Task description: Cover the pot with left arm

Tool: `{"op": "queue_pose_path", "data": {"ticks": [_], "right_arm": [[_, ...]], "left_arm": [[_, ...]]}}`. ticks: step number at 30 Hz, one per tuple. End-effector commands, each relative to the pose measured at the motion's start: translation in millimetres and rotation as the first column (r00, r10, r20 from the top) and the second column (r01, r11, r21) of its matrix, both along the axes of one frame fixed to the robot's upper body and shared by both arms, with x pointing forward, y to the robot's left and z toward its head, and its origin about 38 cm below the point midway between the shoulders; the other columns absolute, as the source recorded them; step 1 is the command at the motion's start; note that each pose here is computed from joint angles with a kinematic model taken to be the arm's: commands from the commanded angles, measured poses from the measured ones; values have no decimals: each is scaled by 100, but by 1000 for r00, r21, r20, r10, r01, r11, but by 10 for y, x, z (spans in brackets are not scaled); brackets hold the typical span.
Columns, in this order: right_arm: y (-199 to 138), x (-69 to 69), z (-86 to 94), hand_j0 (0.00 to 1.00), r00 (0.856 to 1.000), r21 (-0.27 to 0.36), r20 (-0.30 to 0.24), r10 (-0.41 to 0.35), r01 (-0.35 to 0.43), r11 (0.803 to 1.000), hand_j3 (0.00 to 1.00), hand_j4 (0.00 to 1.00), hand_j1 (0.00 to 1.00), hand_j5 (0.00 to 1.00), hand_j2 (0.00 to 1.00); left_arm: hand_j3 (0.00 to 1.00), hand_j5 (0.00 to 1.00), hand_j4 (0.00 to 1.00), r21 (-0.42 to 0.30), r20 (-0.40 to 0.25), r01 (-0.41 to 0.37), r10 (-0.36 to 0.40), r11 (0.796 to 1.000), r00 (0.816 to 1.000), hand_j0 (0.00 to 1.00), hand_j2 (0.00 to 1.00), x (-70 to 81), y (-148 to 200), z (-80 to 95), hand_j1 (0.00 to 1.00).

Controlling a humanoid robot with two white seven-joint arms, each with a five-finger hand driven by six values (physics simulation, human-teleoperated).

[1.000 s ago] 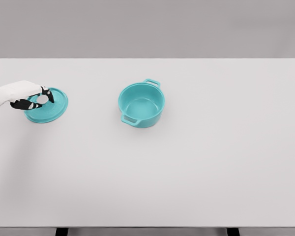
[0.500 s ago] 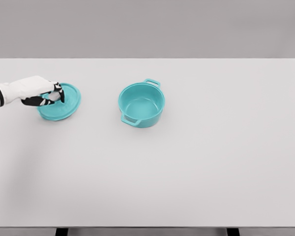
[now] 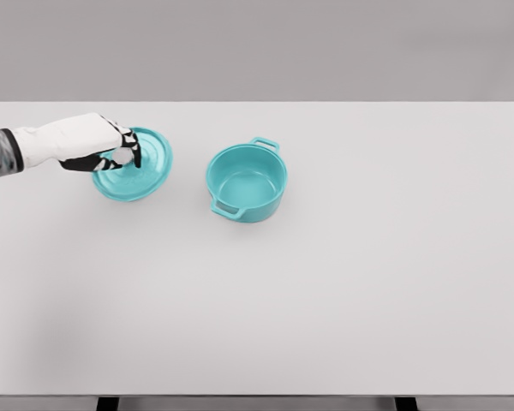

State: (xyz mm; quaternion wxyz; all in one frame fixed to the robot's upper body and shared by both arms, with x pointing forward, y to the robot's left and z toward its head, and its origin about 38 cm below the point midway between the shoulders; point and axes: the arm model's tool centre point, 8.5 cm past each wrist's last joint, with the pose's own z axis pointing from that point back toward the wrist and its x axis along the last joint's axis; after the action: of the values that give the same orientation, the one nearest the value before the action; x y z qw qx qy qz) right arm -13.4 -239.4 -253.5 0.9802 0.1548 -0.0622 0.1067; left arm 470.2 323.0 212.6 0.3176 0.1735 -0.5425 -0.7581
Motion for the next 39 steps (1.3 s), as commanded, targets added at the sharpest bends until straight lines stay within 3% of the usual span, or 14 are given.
{"op": "queue_pose_path", "data": {"ticks": [1,13,39], "right_arm": [[0,-1,0,100,1000,0,0,0,0,1000,100,100,100,100,100],[0,-1,0,100,1000,0,0,0,0,1000,100,100,100,100,100],[0,4,0,100,1000,1,2,1,-1,1000,100,100,100,100,100]], "left_arm": [[48,48,48,-10,11,23,-23,1000,1000,48,48,-23,-75,45,48],[48,48,48,-20,57,87,-86,996,995,48,48,-49,-285,224,48],[48,48,48,22,65,213,-214,977,975,48,48,-44,-757,302,48]]}}
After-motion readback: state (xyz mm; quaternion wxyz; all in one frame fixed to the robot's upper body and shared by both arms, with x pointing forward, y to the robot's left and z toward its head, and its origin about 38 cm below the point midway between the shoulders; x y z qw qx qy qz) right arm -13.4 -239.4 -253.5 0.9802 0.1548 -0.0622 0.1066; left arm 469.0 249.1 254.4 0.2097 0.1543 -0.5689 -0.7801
